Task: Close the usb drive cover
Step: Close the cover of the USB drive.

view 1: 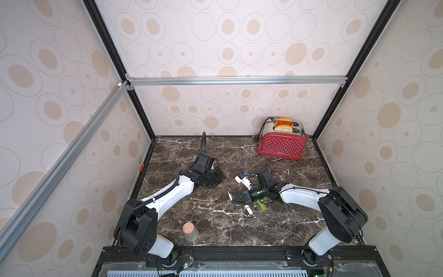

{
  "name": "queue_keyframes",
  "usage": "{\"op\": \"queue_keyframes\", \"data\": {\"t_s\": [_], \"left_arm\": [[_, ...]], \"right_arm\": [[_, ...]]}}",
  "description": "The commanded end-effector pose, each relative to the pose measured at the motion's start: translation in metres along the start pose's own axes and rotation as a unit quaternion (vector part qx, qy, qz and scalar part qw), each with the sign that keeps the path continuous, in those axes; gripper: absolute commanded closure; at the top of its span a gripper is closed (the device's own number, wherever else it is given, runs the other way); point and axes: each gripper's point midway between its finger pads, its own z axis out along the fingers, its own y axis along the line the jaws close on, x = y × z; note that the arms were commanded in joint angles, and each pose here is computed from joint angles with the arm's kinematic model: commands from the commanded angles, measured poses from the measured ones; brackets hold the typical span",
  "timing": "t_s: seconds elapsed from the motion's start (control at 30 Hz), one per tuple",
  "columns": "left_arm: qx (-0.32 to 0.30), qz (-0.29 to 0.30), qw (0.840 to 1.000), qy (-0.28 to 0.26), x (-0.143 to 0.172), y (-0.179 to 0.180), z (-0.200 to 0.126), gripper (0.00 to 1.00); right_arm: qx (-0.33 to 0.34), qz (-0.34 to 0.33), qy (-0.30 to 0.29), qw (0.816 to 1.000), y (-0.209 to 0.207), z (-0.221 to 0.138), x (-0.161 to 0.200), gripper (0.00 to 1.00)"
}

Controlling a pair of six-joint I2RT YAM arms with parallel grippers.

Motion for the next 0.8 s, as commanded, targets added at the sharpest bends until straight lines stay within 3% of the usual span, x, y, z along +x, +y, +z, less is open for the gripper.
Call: {"op": "queue_keyframes", "data": {"t_s": [0.0, 0.77], "left_arm": [[0.007, 0.024, 1.0, 0.007, 0.006, -0.002, -0.001, 1.0], [0.011, 0.045, 0.999, 0.021, 0.032, 0.002, 0.002, 1.0]], "right_arm": [[-0.007, -0.012, 0.004, 1.0, 0.004, 0.003, -0.005, 1.0], [0.003, -0.014, 0.001, 1.0, -0.004, 0.008, -0.013, 1.0]]}}
